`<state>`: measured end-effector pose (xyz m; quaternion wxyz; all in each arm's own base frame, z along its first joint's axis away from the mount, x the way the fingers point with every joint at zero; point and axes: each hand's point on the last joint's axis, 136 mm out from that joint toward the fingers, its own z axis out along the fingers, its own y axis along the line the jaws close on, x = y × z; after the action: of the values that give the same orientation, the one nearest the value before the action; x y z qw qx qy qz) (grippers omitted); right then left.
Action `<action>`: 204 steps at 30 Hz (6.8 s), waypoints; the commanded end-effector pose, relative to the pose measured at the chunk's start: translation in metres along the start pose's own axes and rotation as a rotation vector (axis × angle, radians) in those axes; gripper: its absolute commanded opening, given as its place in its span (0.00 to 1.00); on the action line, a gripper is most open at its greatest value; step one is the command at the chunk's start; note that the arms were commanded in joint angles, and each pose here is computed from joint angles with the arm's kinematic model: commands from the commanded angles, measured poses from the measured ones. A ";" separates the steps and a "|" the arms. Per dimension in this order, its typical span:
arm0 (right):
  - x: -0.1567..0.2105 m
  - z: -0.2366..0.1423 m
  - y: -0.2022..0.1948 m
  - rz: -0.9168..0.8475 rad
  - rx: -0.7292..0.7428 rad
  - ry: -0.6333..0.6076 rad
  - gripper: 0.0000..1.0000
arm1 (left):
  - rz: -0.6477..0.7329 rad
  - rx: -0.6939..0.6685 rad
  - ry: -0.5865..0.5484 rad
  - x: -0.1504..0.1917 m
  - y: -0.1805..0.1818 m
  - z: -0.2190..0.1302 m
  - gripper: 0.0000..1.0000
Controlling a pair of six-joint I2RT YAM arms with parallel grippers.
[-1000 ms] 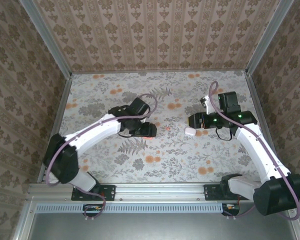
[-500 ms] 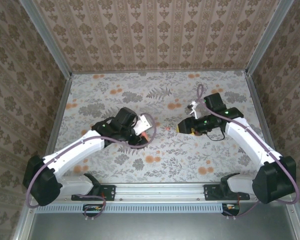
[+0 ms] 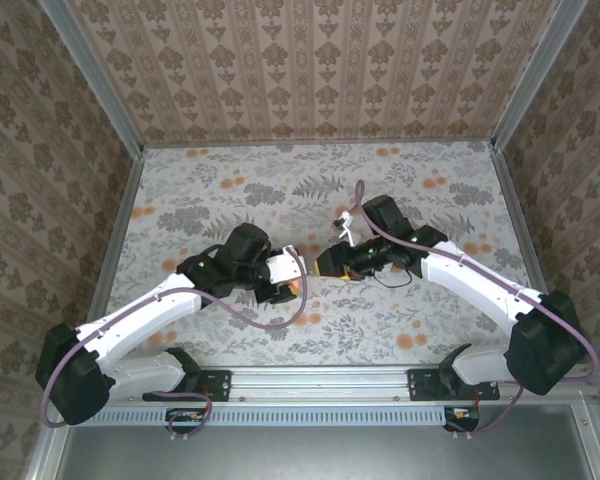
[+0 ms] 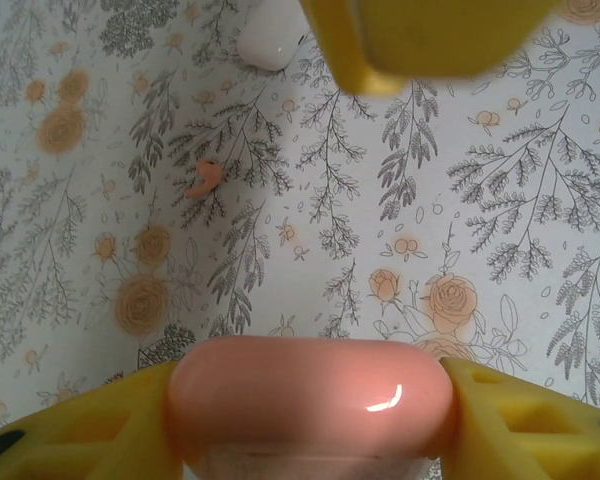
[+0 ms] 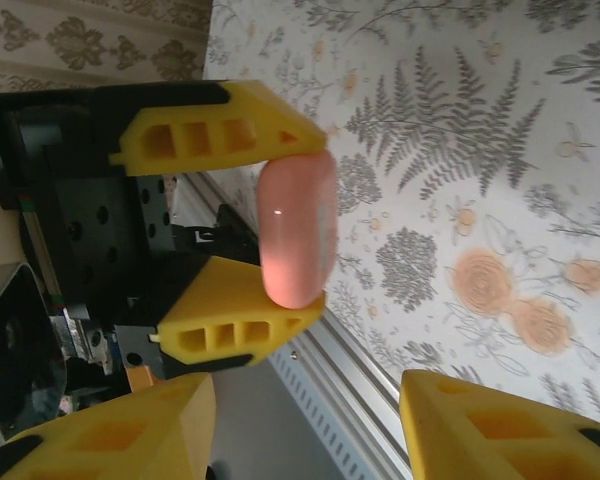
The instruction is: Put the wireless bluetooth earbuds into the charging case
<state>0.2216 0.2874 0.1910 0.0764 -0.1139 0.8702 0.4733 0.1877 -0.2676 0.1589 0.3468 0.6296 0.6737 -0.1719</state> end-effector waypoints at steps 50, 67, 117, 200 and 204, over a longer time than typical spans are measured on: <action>0.044 -0.034 0.016 -1.215 0.048 0.106 0.21 | 0.123 0.314 -0.325 -0.077 -0.057 -0.048 0.70; 0.047 -0.028 0.037 -1.370 -0.014 0.110 0.20 | 0.141 0.354 -0.320 -0.081 -0.064 -0.039 0.44; 0.028 -0.065 0.067 -1.305 -0.185 -0.388 0.27 | 0.011 0.198 -0.665 -0.117 -0.042 -0.069 0.15; -0.085 -0.067 0.012 -0.337 0.351 -0.364 0.54 | -0.689 -0.412 -0.403 0.012 0.100 -0.070 0.07; -0.089 -0.029 -0.011 -0.090 0.427 -0.281 0.55 | -0.776 -0.525 -0.362 0.040 0.119 -0.089 0.07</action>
<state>0.3066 0.2781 0.2518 0.3090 -0.1821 0.8724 0.3322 0.2737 -0.1858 0.2207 0.5188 0.2438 0.7821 -0.2444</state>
